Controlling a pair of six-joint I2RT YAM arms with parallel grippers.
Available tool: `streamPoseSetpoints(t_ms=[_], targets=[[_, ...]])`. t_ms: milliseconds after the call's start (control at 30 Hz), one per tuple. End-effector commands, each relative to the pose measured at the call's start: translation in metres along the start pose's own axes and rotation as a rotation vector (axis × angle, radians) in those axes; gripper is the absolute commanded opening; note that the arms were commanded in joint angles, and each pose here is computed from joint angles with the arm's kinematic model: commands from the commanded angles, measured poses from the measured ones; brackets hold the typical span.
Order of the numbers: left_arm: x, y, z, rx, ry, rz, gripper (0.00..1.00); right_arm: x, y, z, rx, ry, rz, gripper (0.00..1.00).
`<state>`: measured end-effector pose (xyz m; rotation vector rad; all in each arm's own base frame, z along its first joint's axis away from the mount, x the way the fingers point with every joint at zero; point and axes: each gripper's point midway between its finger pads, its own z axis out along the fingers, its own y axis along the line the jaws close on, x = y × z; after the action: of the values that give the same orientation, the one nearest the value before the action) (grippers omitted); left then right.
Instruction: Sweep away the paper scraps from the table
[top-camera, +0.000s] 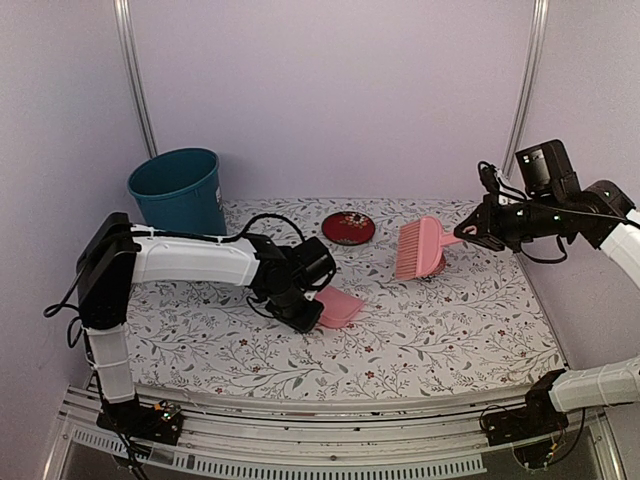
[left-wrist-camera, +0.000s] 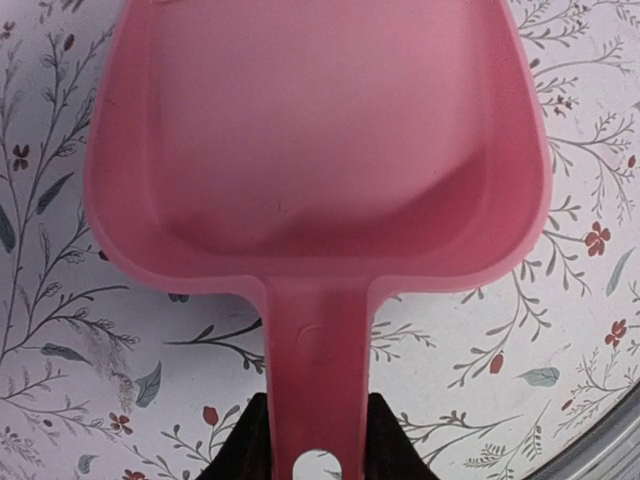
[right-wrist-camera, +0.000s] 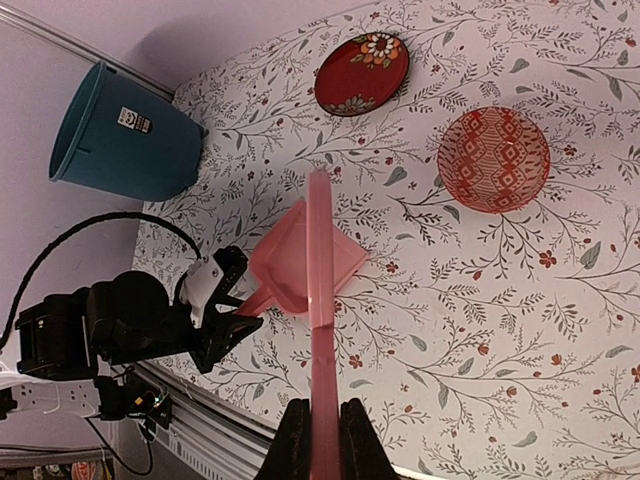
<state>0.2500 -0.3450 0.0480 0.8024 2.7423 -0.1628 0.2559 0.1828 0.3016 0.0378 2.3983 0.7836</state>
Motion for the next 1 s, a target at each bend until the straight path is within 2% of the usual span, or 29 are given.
streamPoseSetpoints(t_ms=[0,100,267,600,733,967], targets=[[0.004,-0.003,0.003,0.023,0.024,0.027,0.30,0.000,0.000,0.002,-0.009,-0.003,-0.015,0.01],[0.003,-0.001,-0.003,0.050,0.021,0.018,0.37,0.001,-0.001,0.006,-0.008,0.008,-0.026,0.01],[0.000,0.007,-0.029,0.057,-0.010,0.020,0.42,0.012,-0.003,0.011,-0.011,0.064,-0.060,0.01],[-0.021,0.039,-0.096,0.083,-0.203,-0.113,0.43,0.123,-0.007,0.043,-0.235,0.531,-0.042,0.01],[-0.031,0.039,-0.102,0.117,-0.232,-0.133,0.42,0.146,-0.004,0.052,-0.329,0.628,-0.010,0.01],[-0.042,0.031,-0.099,0.151,-0.229,-0.110,0.42,0.155,-0.003,0.083,-0.340,0.725,-0.007,0.01]])
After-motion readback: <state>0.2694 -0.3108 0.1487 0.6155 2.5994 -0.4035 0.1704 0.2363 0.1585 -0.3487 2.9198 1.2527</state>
